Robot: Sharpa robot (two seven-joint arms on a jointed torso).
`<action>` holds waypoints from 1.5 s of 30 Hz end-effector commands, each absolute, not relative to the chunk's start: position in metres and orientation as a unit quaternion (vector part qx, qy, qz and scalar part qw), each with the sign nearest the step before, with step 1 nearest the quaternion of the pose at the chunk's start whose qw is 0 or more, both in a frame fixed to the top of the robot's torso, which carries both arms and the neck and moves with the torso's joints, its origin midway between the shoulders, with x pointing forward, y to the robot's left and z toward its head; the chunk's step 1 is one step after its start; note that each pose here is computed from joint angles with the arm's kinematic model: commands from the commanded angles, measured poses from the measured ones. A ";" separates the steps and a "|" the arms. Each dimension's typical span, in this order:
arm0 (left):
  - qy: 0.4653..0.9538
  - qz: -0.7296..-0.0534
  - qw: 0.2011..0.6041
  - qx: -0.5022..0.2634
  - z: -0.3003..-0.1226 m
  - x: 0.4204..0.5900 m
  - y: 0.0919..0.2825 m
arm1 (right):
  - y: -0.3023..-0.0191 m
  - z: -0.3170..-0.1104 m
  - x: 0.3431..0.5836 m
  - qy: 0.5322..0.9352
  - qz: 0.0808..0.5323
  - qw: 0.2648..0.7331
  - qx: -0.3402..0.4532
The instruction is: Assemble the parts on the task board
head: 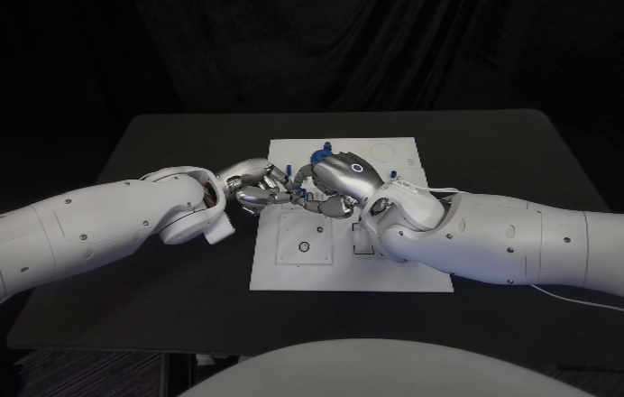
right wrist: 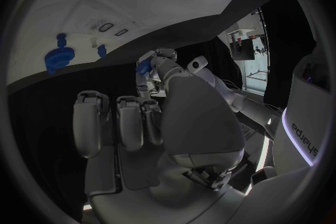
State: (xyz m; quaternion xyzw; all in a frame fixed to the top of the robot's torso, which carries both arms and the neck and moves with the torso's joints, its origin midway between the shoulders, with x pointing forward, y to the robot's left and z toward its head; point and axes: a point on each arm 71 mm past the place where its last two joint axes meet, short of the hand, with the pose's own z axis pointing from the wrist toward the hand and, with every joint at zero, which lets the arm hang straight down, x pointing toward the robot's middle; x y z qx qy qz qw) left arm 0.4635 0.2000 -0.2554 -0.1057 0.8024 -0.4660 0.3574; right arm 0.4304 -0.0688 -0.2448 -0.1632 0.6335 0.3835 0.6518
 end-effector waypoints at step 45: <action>0.860 -0.312 0.377 -0.143 -0.260 0.470 0.205 | -0.167 -0.185 0.437 0.650 0.299 0.685 -0.135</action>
